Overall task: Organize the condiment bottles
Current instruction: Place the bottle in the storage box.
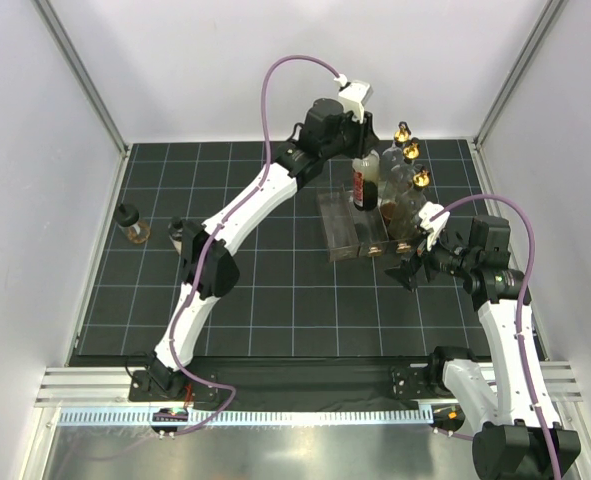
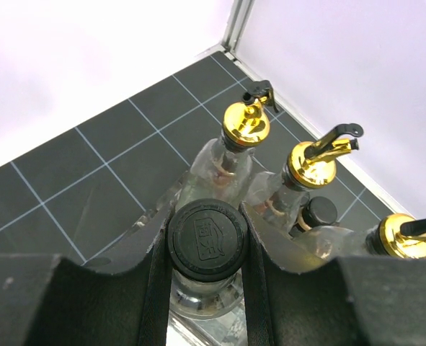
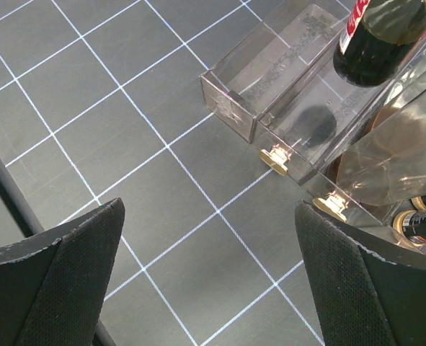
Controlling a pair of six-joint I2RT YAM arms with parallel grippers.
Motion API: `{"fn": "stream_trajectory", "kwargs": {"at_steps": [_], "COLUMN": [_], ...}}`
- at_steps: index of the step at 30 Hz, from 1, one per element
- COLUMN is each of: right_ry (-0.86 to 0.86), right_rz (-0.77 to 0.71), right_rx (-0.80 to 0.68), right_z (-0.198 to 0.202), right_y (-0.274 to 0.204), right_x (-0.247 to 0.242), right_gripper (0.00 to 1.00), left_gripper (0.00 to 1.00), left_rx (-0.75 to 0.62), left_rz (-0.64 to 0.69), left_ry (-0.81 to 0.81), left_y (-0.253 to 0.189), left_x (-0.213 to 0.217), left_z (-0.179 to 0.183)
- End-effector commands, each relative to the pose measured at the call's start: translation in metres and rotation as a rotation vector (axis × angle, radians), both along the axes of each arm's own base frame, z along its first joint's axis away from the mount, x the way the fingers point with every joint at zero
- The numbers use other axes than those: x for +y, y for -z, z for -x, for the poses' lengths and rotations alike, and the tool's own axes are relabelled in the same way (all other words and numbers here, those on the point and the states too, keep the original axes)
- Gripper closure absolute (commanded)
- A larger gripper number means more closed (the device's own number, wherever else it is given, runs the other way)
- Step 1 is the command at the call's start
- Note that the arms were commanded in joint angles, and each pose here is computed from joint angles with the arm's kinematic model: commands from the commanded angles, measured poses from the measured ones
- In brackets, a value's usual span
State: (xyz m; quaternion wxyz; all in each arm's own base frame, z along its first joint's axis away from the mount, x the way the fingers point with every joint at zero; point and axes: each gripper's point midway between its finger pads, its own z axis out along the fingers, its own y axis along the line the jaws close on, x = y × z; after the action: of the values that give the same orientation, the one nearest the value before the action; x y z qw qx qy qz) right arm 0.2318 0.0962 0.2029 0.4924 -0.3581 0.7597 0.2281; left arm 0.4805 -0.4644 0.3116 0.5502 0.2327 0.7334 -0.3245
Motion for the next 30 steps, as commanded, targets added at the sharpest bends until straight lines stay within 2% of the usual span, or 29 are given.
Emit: {"fn": "stream_trajectory", "kwargs": {"at_steps": [1,25,30], "right_ry": [0.013,0.021,0.022], "right_rz": [0.003,0.009,0.010], "right_rx": [-0.050,-0.056,-0.061], "right_z": [-0.005,-0.006,-0.006], "right_y": [-0.012,-0.012,-0.013], "right_x": [-0.002,-0.003,-0.003], "right_gripper": [0.00,0.00,0.00], "left_gripper": [1.00,0.99,0.92], "left_rx": [-0.194,-0.151,-0.163], "left_rz": [0.169,0.011,-0.026], "left_ry": [-0.005,0.027,0.053], "left_y": [-0.087,-0.015,-0.003], "left_x": [-0.002,-0.022,-0.032], "left_z": [0.001,0.007,0.015]}}
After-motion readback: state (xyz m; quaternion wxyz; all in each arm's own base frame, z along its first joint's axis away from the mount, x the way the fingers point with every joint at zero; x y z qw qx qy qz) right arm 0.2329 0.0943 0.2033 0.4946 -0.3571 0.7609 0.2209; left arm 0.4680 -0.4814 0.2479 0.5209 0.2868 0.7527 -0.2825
